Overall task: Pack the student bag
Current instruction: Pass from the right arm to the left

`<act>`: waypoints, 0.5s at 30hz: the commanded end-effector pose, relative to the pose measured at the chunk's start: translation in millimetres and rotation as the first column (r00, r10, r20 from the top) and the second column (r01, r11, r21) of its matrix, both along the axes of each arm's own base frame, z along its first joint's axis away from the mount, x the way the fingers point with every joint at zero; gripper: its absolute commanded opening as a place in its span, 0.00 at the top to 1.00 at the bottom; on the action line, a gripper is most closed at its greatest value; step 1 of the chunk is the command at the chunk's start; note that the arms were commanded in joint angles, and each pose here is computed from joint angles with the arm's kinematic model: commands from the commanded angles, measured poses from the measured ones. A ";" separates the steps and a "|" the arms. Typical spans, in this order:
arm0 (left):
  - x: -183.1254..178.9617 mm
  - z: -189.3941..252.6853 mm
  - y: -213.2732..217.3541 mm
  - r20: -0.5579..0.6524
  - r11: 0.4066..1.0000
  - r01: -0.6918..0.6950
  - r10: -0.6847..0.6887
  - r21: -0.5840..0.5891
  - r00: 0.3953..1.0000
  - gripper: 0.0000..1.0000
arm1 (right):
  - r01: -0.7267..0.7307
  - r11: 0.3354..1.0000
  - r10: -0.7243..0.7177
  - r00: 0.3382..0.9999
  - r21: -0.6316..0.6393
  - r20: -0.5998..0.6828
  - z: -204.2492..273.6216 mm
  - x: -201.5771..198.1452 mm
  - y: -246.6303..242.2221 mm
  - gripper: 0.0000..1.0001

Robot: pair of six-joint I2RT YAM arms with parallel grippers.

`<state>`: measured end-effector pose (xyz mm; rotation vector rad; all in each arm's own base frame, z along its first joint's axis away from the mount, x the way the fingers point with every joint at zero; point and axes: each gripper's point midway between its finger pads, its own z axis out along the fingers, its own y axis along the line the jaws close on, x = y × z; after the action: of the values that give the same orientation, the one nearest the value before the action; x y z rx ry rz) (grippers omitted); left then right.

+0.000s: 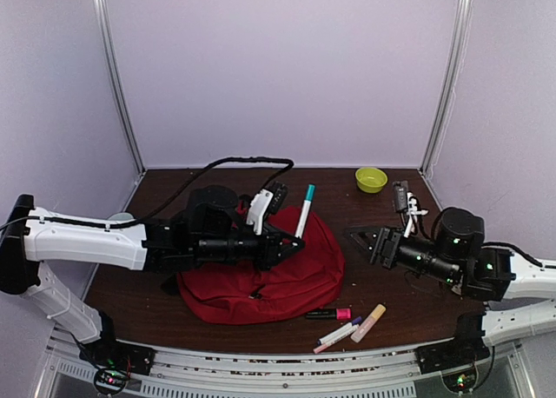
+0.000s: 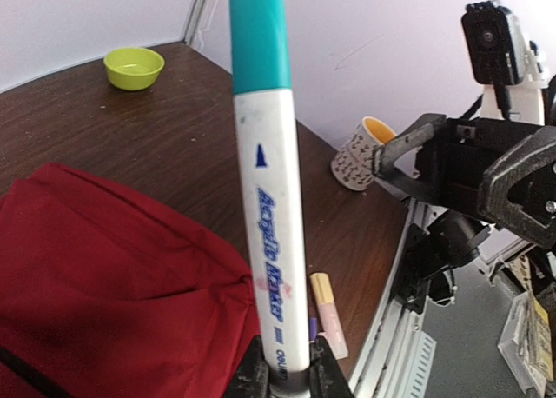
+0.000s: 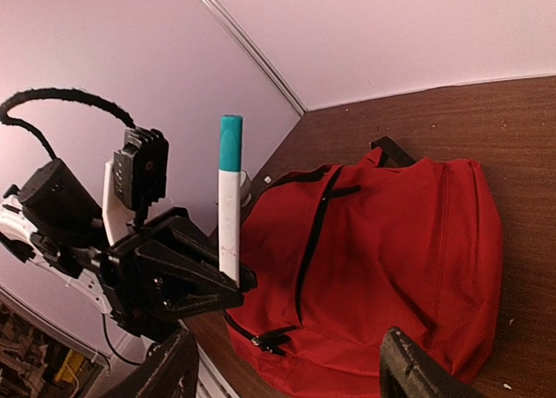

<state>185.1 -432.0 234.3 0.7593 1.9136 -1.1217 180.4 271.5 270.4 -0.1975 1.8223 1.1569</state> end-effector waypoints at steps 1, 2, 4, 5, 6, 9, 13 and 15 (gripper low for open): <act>23.2 -18.4 39.4 0.061 0.972 -0.160 0.152 0.171 0.986 1.00 | 0.047 0.985 -0.038 0.998 -0.166 0.055 0.8 10.8 -8.0 0.28; 26.5 -24.2 47.2 0.067 0.960 -0.188 0.178 0.205 0.982 1.00 | 0.054 0.977 -0.043 0.997 -0.204 0.057 -0.8 13.9 -7.6 0.28; 33.0 -35.1 64.0 0.085 0.930 -0.249 0.234 0.271 0.968 1.00 | 0.057 0.957 -0.043 0.998 -0.286 0.053 -6.8 19.6 -3.9 0.28; 34.7 -39.0 71.1 0.091 0.917 -0.272 0.256 0.292 0.962 1.00 | 0.057 0.945 -0.043 0.998 -0.323 0.051 -9.6 22.8 -0.8 0.28; 36.7 -42.8 78.3 0.098 0.904 -0.293 0.277 0.312 0.956 1.00 | 0.052 0.925 -0.041 0.998 -0.377 0.038 -18.9 27.2 4.7 0.28; 42.7 -49.9 98.7 0.115 0.863 -0.359 0.341 0.356 0.933 1.00 | 0.043 0.875 -0.042 0.999 -0.482 0.012 -28.7 40.0 19.4 0.28; 47.6 -63.3 124.0 0.122 0.809 -0.424 0.412 0.407 0.903 1.00 | -0.018 0.833 0.002 1.000 -0.553 -0.029 -33.3 53.6 55.5 0.30; 48.0 -72.6 135.7 0.121 0.788 -0.439 0.432 0.432 0.894 1.00 | -0.058 0.818 0.029 0.998 -0.572 -0.060 -42.2 59.7 75.3 0.30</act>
<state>225.4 -329.9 176.0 0.5893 2.1729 -0.5206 232.3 327.6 244.4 -0.4633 2.1051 0.6811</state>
